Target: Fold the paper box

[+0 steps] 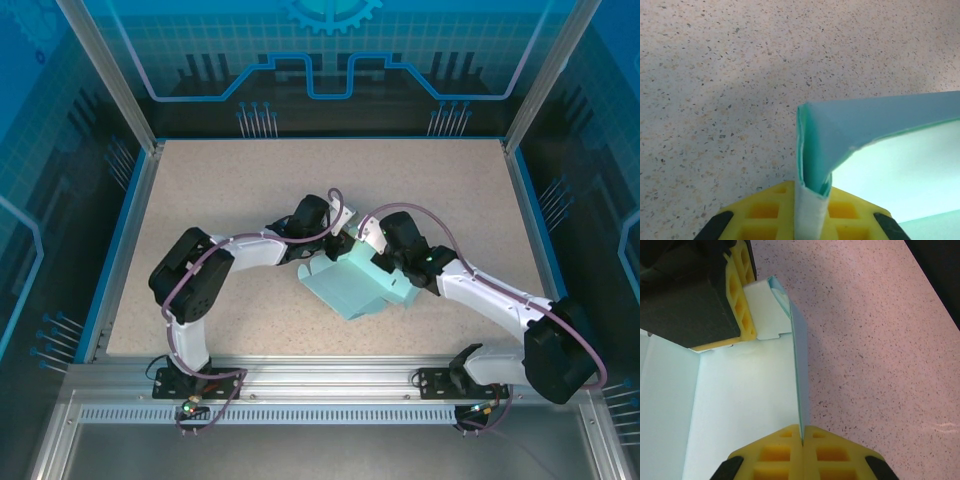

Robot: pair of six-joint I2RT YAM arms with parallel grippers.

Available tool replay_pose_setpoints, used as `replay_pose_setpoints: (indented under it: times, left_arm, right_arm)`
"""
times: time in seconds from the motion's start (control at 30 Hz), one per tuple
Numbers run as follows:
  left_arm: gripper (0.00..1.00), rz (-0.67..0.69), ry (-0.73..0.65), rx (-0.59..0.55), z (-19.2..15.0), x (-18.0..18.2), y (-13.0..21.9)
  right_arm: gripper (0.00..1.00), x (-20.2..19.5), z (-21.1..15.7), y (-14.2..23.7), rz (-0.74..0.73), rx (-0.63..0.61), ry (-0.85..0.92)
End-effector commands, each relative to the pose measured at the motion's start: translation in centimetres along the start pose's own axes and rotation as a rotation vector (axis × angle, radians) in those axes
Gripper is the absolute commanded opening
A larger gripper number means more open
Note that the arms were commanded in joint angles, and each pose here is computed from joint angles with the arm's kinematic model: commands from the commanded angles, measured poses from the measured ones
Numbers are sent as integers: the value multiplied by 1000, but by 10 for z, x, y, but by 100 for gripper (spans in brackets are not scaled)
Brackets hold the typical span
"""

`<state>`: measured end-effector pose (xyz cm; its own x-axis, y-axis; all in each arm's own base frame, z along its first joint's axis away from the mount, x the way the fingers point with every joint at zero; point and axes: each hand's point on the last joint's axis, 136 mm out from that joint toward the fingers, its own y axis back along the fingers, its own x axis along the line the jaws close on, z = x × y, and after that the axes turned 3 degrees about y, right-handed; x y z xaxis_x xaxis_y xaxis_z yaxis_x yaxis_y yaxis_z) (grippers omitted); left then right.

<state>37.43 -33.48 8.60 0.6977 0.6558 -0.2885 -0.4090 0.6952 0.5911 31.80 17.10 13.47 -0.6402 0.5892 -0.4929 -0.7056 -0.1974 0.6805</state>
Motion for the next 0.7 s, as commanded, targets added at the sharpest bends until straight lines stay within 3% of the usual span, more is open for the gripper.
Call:
replay_pose_setpoints:
  times: [0.0, 0.13, 0.2, 0.47, 0.67]
  left_arm:
    - [7, 84, 14, -60, 15, 14, 14]
    - [3, 139, 2, -72, 17, 19, 18]
    - [2, 174, 7, -80, 18, 22, 21]
    - [0, 337, 59, -146, 28, 34, 37]
    - [0, 361, 93, -155, 31, 35, 41]
  right_arm:
    - [10, -11, 11, 9, -27, -17, -46]
    - [35, -15, 17, 16, -20, -37, -103]
    - [42, -16, 21, 21, -10, -50, -142]
    - [57, -30, 18, 54, -5, -43, -453]
    - [58, -24, 1, 47, 7, 85, -610]
